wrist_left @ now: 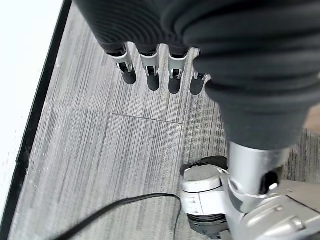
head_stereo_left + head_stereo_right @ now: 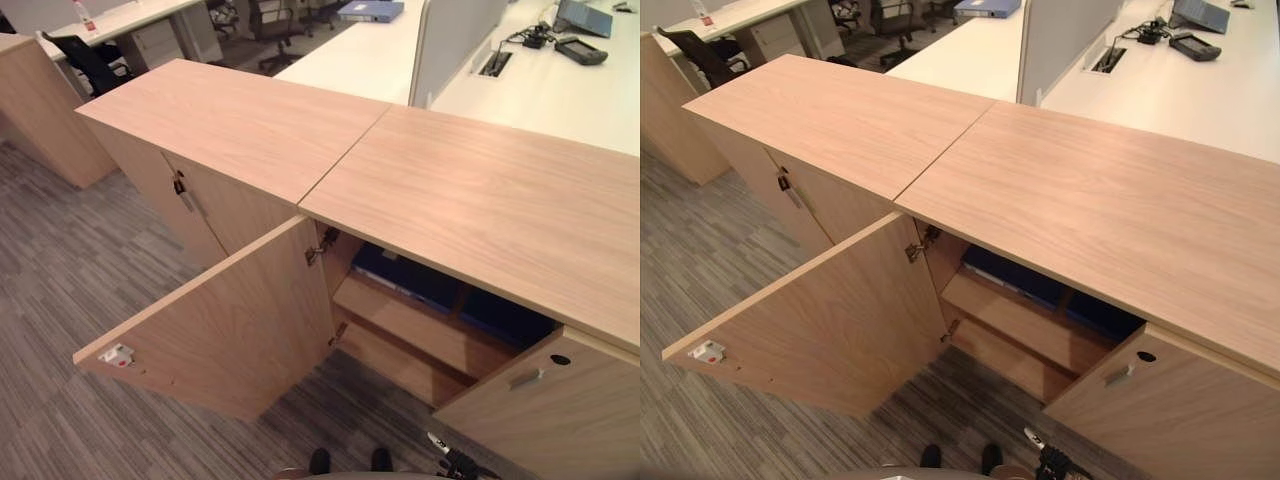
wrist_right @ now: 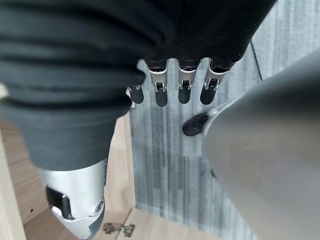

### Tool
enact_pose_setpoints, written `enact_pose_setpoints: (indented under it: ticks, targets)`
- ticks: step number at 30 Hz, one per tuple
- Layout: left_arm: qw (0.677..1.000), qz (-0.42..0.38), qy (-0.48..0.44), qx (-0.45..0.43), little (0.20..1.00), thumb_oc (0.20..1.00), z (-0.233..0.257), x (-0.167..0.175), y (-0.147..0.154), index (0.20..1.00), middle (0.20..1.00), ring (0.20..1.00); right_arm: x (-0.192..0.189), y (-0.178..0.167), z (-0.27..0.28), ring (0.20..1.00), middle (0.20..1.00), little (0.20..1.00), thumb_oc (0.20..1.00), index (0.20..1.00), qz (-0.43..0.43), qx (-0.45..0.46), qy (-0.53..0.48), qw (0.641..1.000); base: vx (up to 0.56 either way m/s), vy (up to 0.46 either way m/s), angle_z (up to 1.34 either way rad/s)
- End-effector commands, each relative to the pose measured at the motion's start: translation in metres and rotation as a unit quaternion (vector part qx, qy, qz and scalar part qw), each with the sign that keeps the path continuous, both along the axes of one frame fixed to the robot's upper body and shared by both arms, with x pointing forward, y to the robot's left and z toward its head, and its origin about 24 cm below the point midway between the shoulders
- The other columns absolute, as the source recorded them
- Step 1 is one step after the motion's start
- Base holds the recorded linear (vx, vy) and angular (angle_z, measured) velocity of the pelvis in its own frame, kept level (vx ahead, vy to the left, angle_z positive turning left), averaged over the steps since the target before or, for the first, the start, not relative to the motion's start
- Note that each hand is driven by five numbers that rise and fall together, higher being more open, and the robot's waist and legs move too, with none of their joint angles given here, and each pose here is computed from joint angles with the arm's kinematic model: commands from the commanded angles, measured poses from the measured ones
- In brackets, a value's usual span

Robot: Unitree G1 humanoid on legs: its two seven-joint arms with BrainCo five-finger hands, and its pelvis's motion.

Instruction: Put the empty folder in the office cabinet

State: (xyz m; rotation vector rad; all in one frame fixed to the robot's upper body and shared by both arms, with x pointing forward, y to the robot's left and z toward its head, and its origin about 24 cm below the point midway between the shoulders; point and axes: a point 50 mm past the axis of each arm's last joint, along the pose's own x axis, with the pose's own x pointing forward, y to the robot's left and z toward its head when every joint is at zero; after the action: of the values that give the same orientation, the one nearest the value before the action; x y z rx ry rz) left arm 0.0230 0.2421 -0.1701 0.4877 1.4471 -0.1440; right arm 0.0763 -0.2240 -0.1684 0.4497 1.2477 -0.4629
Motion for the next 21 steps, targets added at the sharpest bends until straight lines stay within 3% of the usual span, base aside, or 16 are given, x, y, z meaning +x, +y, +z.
enact_pose_setpoints:
  ticks: [1,12,17,21]
  targets:
    - [0.999,0.028,-0.003,0.019,1.0,1.0,0.002,0.004,0.007,1.0,1.0,1.0,-0.011,0.015,-0.005,1.0,1.0,1.0,1.0,1.0,-0.003,0.015,0.017,1.0,0.02,-0.083,0.17]
    - [0.998,0.065,-0.014,0.021,1.0,1.0,0.0,0.006,0.0,1.0,1.0,1.0,-0.004,-0.006,0.0,1.0,1.0,1.0,1.0,1.0,-0.034,-0.021,0.005,0.999,-0.06,-0.006,0.28]
    - [0.997,0.075,-0.013,0.023,1.0,1.0,-0.001,0.002,-0.003,1.0,1.0,1.0,-0.012,-0.015,0.001,1.0,1.0,1.0,1.0,1.0,-0.038,-0.034,0.02,0.998,-0.02,0.144,0.08]
    - [0.998,0.052,-0.027,0.014,1.0,1.0,-0.002,0.014,-0.011,1.0,1.0,1.0,-0.01,-0.028,0.005,1.0,1.0,1.0,1.0,1.0,-0.065,-0.048,0.01,0.997,-0.13,0.416,0.12]
